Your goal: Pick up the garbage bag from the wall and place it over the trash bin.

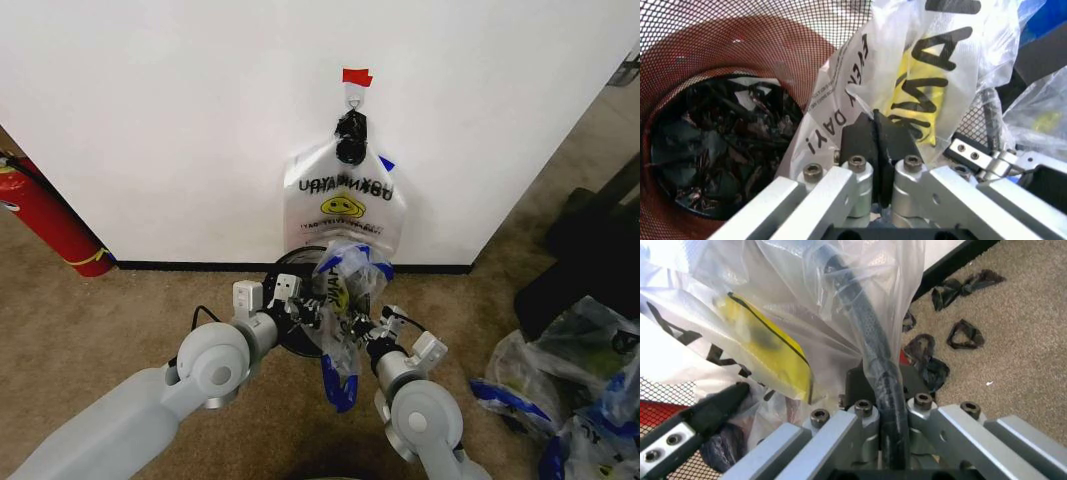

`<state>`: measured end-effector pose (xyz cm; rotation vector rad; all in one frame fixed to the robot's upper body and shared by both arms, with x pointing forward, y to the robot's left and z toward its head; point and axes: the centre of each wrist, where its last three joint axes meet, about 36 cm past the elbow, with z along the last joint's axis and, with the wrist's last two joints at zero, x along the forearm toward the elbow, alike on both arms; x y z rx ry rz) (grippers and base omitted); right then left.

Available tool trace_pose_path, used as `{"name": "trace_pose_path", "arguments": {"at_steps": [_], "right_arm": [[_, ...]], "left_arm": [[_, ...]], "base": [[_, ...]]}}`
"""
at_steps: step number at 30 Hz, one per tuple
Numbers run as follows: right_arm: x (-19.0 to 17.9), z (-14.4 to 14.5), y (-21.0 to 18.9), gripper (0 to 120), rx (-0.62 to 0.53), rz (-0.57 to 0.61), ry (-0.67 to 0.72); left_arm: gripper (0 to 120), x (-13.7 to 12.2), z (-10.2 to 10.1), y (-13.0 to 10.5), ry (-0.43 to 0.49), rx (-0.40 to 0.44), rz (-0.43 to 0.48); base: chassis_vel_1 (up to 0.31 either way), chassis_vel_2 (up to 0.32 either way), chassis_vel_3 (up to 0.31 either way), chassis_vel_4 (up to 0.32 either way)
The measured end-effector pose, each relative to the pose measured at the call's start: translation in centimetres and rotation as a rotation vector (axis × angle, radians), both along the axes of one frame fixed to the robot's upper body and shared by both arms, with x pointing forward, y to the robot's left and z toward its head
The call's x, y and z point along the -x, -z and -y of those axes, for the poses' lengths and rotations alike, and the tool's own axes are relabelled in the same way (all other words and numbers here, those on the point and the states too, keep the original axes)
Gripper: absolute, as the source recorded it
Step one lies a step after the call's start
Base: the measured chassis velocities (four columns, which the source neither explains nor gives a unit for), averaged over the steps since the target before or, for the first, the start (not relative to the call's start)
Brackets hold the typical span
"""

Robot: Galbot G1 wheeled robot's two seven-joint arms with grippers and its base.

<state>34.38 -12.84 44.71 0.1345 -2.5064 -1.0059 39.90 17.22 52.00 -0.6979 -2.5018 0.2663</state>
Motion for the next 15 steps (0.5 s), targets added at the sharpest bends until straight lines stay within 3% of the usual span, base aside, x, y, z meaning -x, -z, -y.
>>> {"name": "trace_pose_path", "arguments": {"at_steps": [8, 15], "right_arm": [[0.0, 0.1, 0.0, 0, 0.0, -0.003, 0.007], [-0.2, 1.3, 0.3, 0, 0.002, -0.014, 0.042]], "left_arm": [[0, 0.1, 0.2, -0.2, 0.001, 0.015, 0.022], [0, 1.9, -1.2, -3.0, -0.001, 0.023, 0.085]], "base": [[0.0, 0.0, 0.0, 0.0], [0.0, 0.0, 0.0, 0.0]]}}
